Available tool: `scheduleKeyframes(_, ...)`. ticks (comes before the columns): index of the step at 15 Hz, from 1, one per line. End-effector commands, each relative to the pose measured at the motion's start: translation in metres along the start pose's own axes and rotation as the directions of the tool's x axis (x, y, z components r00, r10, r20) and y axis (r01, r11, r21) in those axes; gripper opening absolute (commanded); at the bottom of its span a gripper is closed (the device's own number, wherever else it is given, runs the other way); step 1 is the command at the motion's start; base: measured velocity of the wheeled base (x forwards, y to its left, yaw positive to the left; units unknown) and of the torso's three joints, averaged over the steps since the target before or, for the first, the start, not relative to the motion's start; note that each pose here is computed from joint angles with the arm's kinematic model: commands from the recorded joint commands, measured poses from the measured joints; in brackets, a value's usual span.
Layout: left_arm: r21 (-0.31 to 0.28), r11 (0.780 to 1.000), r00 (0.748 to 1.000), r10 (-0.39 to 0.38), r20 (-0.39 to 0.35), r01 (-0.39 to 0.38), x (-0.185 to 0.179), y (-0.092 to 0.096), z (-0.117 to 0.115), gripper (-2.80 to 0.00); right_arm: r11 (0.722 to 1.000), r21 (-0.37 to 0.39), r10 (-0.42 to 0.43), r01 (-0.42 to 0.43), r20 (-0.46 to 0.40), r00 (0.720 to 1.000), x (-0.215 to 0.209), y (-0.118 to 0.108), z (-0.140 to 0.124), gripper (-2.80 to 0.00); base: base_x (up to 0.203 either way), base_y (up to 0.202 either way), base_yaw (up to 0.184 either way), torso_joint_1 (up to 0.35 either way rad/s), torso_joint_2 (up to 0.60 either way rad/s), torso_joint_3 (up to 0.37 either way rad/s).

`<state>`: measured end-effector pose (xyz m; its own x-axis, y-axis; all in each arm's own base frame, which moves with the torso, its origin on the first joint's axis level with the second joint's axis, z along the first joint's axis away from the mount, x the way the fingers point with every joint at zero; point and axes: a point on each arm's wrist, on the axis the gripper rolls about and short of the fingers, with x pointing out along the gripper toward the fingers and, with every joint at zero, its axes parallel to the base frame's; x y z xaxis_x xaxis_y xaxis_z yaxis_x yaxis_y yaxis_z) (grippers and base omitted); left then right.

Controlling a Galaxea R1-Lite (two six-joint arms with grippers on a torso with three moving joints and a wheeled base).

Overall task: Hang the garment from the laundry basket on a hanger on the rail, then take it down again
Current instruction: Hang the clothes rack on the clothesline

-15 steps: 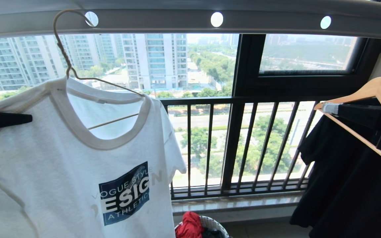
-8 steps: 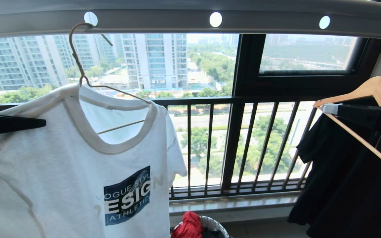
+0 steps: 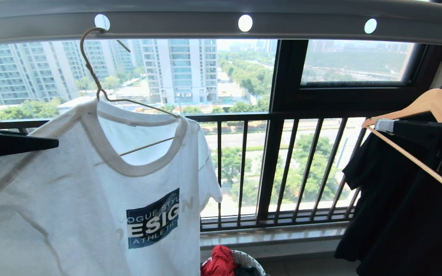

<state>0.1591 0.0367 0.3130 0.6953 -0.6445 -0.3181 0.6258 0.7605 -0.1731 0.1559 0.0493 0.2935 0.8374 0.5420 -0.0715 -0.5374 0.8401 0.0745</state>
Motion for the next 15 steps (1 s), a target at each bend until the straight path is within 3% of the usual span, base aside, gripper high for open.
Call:
scheduleKeyframes(1, 0.018, 1.0, 1.0, 0.009, 0.009, -0.009, -0.004, -0.006, 0.002, 0.0, 1.0, -0.001, -0.001, 0.001, 0.003, 1.0, -0.001, 0.0, 0.0, -2.8, 0.0, 0.0, 0.0, 0.0, 0.0, 0.0)
scheduleKeyframes(3, 0.03, 0.999, 0.999, 0.035, 0.026, -0.035, -0.013, -0.017, 0.003, 0.0, 1.0, -0.02, -0.004, 0.004, 0.002, 1.0, -0.002, -0.001, -0.001, -2.8, 0.0, 0.0, 0.0, 0.0, 0.0, 0.0)
scheduleKeyframes(7, -0.048, 0.996, 0.994, 0.077, 0.083, -0.073, -0.034, -0.049, 0.003, 0.0, 1.0, -0.03, -0.003, 0.003, 0.0, 1.0, -0.002, 0.0, -0.002, -2.8, 0.0, 0.0, 0.0, 0.0, 0.0, 0.0)
scheduleKeyframes(8, -0.056, 0.996, 0.993, 0.079, 0.089, -0.074, -0.036, -0.052, 0.002, -2.8, 1.0, -0.03, -0.003, 0.003, -0.001, 1.0, -0.002, 0.0, -0.002, -2.8, 0.0, 0.0, 0.0, 0.0, 0.0, 0.0)
scheduleKeyframes(12, -0.034, 0.993, 0.989, 0.112, 0.099, -0.109, -0.044, -0.066, -0.001, -2.8, 1.0, -0.022, -0.001, 0.0, -0.019, 1.0, 0.004, -0.002, -0.004, -2.8, 0.0, 0.0, 0.0, 0.0, 0.0, 0.0)
scheduleKeyframes(15, -0.106, 0.982, 0.987, 0.159, 0.01, -0.157, -0.053, -0.09, -0.021, -2.8, 1.0, -0.016, 0.001, -0.002, -0.038, 0.999, 0.009, -0.004, -0.007, -2.8, 0.0, 0.0, 0.0, 0.0, 0.0, 0.0)
